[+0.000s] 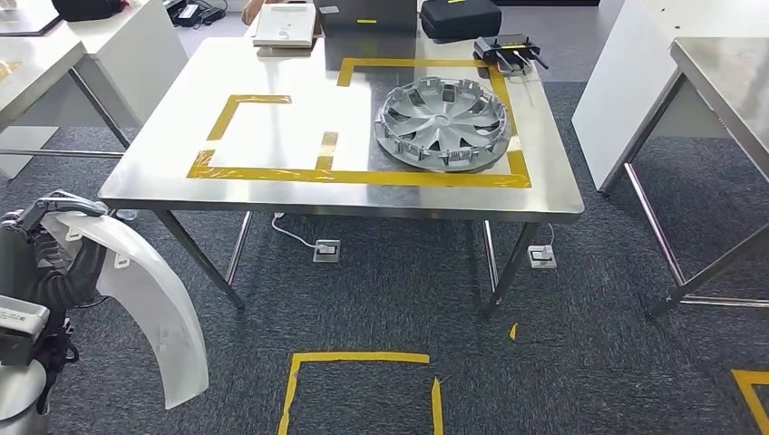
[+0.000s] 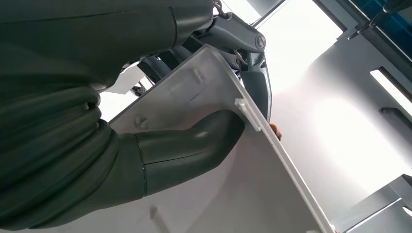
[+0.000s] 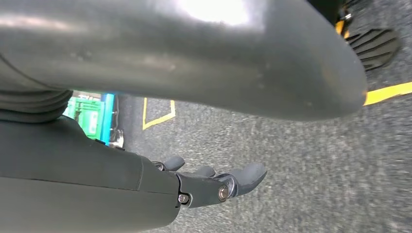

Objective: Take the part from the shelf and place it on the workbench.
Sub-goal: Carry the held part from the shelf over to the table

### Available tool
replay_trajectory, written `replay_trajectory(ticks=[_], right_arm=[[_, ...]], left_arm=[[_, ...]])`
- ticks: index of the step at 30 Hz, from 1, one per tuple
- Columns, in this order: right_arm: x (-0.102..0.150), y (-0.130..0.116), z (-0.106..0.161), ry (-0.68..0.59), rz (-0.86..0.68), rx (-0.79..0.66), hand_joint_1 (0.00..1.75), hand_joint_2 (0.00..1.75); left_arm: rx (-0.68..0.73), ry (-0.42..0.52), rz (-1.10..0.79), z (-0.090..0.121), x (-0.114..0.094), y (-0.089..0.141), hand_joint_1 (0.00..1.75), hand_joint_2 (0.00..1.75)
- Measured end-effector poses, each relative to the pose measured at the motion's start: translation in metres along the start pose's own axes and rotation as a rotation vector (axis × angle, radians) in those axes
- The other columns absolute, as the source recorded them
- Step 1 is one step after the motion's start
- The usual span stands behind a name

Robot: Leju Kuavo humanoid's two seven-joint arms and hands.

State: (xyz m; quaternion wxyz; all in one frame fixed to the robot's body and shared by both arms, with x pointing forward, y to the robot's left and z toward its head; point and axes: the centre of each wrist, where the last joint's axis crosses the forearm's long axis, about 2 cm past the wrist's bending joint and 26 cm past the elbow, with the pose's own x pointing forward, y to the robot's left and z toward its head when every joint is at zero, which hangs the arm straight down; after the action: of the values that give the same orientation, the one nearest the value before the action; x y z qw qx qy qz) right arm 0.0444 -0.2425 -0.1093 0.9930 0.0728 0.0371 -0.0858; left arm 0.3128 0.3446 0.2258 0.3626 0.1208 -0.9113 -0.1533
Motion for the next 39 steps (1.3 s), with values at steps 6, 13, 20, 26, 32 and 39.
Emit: replay_trajectory(ticks=[6,13,20,26,32,39], right_arm=[[0.0011,0.0,0.0002,0.0,0.0,-0.001,0.0,0.0],[0.0001,-0.0002,0.0,0.005,-0.001,-0.003,0.0,0.0],[-0.0006,-0.0007,-0.0001,0.006,-0.003,-0.004,0.0,0.0],[-0.0009,-0.0007,-0.0001,0.006,-0.003,-0.003,0.0,0.0],[-0.0012,-0.0007,-0.0002,0.002,-0.003,-0.004,0.0,0.0],[0.0005,0.0,0.0001,-0.003,-0.002,-0.002,0.0,0.0]], left_arm=[[-0.005,-0.003,0.002,-0.0002,0.0006,-0.0002,1.75,1.75],[-0.007,0.004,0.005,0.0025,0.0001,-0.0019,1.75,1.75],[-0.01,0.001,0.002,0.0019,-0.0005,-0.0006,1.75,1.75],[-0.011,0.002,0.0,0.0029,-0.0021,0.0009,1.75,1.75],[-0.011,0.003,-0.003,0.0053,-0.0039,0.0037,1.75,1.75],[-0.011,0.003,-0.003,0.0061,-0.0037,0.0043,1.75,1.75]])
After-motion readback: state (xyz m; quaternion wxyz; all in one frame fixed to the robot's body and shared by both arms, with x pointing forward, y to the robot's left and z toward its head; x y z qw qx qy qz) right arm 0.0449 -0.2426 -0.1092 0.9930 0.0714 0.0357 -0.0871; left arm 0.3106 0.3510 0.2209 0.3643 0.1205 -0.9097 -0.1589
